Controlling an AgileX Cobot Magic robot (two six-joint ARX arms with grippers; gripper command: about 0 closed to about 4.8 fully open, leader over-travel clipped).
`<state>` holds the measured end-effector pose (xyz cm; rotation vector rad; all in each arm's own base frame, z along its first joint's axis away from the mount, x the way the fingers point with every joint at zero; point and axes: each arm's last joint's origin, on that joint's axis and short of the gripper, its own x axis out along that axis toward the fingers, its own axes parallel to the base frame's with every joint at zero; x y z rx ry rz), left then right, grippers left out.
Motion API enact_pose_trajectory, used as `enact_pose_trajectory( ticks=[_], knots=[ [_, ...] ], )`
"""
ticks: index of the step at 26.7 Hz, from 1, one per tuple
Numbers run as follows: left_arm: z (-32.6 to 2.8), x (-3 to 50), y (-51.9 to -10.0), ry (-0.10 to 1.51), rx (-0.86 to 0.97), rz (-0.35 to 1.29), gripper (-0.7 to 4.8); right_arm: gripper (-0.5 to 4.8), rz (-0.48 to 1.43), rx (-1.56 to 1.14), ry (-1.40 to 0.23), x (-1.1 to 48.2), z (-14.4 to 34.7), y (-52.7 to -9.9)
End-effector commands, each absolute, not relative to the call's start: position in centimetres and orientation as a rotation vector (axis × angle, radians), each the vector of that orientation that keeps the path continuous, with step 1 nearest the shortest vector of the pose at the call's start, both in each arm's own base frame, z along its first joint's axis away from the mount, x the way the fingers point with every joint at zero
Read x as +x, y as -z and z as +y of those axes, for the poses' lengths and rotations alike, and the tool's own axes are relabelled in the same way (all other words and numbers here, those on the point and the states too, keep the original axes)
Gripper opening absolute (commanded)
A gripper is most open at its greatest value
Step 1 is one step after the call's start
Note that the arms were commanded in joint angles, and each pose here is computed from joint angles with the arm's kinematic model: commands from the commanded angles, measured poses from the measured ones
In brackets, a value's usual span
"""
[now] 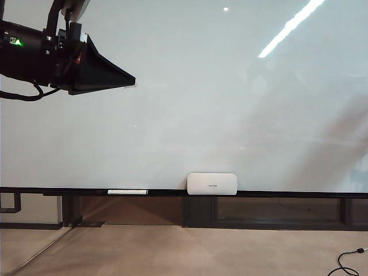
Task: Reach to the right to find the marker pen, pick it up, and write the number 10 on the whiteboard.
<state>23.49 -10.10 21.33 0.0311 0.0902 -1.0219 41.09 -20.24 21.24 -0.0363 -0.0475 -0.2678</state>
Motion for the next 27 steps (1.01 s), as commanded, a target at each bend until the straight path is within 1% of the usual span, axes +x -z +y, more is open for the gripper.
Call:
enact_pose_trajectory(
  ticks=[1, 6, 9, 11, 15, 18, 22, 27],
  knots=[
    [-10.3, 23.4, -22.2, 1.096, -0.036, 0.051, -0.06, -0.01, -0.074, -0.036, 0.302, 38.8, -19.2, -23.0],
    [-10.3, 23.0, -23.2, 1.151, -0.099, 0.021, -0.06, -0.01, -0.088, 0.013, 0.322, 35.5, -17.4, -24.5],
    [-10.1, 22.6, -23.9, 1.153, -0.104, 0.002, -0.06, -0.01, -0.102, 0.032, 0.291, 33.9, -15.9, -25.3],
    [-9.9, 22.2, -24.5, 1.124, -0.102, -0.017, -0.06, -0.01, -0.111, 0.028, 0.262, 33.1, -14.5, -25.8],
    [-9.3, 21.5, -25.7, 0.975, -0.085, -0.049, -0.06, -0.01, -0.127, 0.019, 0.149, 33.0, -11.0, -27.2],
    [-8.7, 20.9, -26.4, 0.831, -0.043, -0.072, -0.06, -0.01, -0.156, 0.018, 0.050, 33.4, -7.6, -28.2],
    [-7.9, 20.0, -27.2, 0.664, 0.005, -0.078, -0.06, -0.01, -0.173, 0.026, -0.065, 34.2, -3.3, -28.7],
    [-7.2, 19.2, -27.7, 0.529, 0.041, -0.066, -0.06, -0.01, -0.200, 0.038, -0.134, 34.7, 0.4, -29.6]
  ],
)
